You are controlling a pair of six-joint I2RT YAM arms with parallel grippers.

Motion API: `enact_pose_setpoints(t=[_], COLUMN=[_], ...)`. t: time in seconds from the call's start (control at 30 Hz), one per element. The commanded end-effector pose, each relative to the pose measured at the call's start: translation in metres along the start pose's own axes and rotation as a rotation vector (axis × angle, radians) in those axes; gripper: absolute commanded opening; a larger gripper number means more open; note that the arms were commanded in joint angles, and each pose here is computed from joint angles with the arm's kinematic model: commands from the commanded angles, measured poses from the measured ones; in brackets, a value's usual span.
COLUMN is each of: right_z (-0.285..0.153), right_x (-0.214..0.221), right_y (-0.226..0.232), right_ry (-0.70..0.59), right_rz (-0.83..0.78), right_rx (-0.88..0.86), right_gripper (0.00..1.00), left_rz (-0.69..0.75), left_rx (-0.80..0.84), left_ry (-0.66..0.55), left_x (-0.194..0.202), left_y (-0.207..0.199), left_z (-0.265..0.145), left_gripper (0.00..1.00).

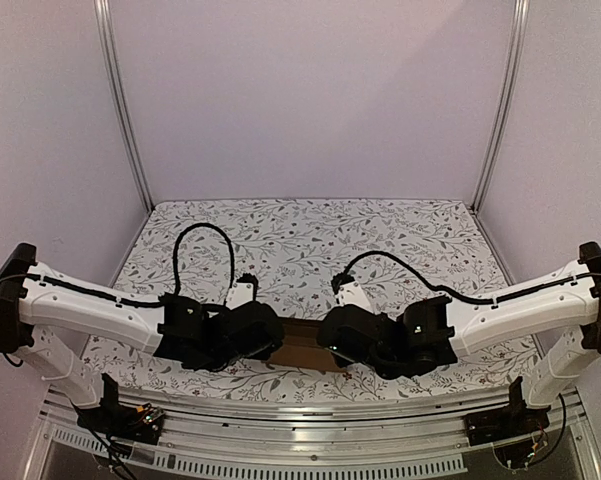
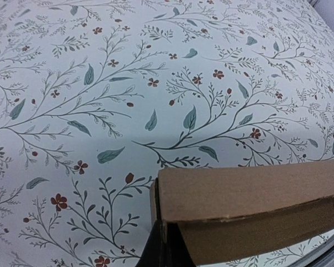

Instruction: Fold the paper box

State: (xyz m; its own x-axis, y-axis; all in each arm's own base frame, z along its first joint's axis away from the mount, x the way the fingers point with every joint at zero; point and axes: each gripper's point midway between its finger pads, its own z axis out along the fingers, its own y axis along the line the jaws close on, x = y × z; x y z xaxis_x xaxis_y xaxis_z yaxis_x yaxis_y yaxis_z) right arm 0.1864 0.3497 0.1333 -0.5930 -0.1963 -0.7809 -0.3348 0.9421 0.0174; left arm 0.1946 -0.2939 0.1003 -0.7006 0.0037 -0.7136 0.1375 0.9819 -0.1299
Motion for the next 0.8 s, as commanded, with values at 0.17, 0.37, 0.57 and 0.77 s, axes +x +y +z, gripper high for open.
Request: enact_pose_setpoints(t=[0.17,0.37,0.57,0.77], right_z=[0.0099,0.0074,0.0084,0.0083], right_x=[0.0053,0.003,0.0051,0.0052], right_y=[-0.0138,-0.0155,-0.0161,-0.016], right_ry=[0.012,0.008,0.013,0.014], right_rz=[-0.006,0.002,0.009,0.015], right_rx=[0.058,0.054,0.056,0.054], right_gripper=[0.29,0.19,0.11,0.02], left_rz=[0.033,0.035,0.034,0.035], left_rx=[-0.033,-0.034,-0.042,-0.045], left_ry=[0.034,0.031,0.028,0.027], left_x=[0.0119,0.0111,0.0096,0.0093], left_y=[0.0095,0.0084,0.0096,0.01], left_z=[-0.0043,-0.0044,-0.005,-0.0051], left_gripper=[0.0,0.0,0.0,0.0])
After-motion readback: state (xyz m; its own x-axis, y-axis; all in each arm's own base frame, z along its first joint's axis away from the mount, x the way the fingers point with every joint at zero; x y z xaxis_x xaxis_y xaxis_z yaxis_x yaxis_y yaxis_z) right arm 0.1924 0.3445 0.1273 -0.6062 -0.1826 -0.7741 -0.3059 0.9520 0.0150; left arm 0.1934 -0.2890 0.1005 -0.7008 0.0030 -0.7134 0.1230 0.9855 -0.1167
